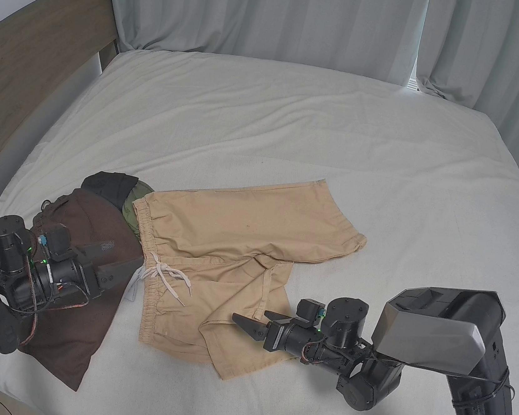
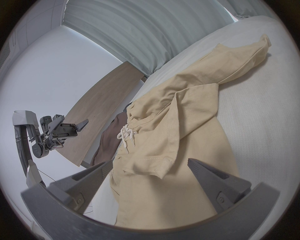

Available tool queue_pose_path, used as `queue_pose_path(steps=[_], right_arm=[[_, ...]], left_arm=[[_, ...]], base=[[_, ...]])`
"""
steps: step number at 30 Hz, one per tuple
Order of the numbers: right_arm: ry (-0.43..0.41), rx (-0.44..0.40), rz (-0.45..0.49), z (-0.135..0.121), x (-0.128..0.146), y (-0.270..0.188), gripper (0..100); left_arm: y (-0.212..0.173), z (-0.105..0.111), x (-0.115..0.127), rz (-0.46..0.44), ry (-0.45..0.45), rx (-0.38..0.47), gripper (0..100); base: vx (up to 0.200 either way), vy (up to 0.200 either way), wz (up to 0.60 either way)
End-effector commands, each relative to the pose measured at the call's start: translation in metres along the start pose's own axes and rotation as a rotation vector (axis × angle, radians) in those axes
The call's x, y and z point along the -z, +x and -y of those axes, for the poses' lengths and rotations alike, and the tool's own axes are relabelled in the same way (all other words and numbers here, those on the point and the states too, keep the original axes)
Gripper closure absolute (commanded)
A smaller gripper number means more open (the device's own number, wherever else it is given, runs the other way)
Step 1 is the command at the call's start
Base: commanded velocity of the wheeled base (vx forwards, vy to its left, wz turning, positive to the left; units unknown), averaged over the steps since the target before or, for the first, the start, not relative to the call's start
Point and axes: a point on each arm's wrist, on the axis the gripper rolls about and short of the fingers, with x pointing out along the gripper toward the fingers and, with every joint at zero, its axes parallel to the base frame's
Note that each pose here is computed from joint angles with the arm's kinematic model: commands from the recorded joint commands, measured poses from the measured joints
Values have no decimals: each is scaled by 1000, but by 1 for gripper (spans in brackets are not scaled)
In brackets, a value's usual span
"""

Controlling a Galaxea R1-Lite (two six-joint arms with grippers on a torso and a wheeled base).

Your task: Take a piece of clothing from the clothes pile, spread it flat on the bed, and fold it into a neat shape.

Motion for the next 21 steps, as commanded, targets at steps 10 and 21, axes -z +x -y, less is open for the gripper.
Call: queue_pose_path(steps=[10,21], right_arm=[[5,-1,-3,5,7,6,100],[14,77,43,18,-15,-39,100]], left_arm=[[1,1,1,-5,-3,4,0],[3,0,2,-7,-2,7,0]], base=[[0,0,0],[0,0,0]])
